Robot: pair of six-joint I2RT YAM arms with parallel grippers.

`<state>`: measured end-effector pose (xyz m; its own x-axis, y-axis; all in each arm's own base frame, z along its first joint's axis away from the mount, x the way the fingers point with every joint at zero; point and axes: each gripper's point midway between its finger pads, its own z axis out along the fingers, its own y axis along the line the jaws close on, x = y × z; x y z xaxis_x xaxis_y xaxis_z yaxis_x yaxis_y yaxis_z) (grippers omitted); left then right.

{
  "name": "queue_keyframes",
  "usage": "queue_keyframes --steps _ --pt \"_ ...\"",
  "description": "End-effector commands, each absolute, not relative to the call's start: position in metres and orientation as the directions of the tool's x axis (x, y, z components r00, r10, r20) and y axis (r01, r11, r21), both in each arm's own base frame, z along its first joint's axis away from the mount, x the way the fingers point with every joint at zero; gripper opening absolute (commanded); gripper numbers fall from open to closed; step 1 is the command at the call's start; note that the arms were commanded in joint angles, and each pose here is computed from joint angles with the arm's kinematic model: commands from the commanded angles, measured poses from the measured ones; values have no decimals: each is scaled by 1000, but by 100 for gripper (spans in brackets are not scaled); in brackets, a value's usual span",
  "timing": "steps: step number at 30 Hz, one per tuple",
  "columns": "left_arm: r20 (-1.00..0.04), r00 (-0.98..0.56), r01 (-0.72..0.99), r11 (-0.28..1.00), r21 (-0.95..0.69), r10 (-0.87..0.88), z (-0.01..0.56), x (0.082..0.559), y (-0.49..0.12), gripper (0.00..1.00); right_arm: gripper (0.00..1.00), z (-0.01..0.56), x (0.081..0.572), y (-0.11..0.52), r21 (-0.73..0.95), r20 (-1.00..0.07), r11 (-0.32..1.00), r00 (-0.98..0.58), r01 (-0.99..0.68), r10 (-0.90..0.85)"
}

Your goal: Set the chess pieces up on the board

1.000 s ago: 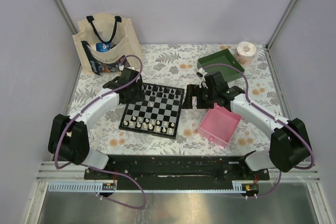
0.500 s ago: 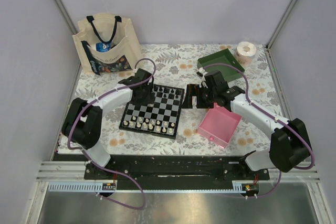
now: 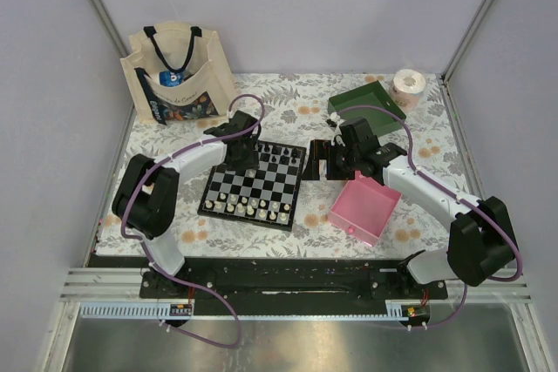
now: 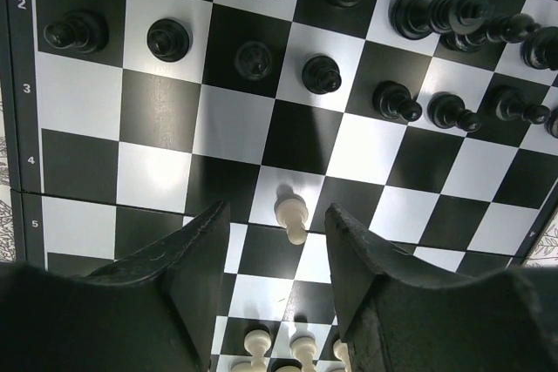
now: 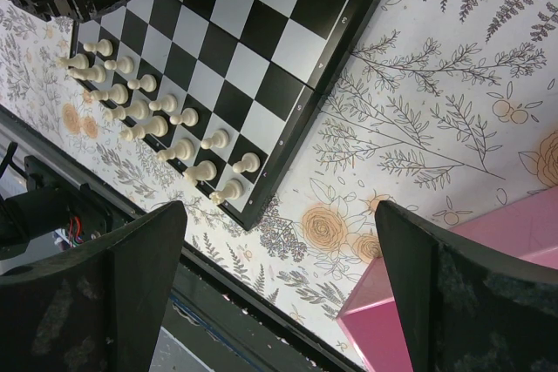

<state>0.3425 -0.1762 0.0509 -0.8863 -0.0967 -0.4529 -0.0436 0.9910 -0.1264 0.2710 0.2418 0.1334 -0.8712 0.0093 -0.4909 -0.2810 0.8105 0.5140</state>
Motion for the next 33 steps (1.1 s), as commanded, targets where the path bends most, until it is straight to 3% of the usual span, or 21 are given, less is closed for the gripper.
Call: queue_keyframes --steps 1,23,33 --pt "-503 -858 -40 990 -136 -104 64 357 -183 51 99 157 279 246 514 -556 791 -831 -330 15" --pt "-511 -854 -23 990 -141 -93 72 358 -188 48 99 157 278 246 515 -553 792 -833 -329 14" --pt "-499 -862 -22 990 -142 -91 68 357 -189 41 99 157 278 246 513 -554 791 -833 -333 9"
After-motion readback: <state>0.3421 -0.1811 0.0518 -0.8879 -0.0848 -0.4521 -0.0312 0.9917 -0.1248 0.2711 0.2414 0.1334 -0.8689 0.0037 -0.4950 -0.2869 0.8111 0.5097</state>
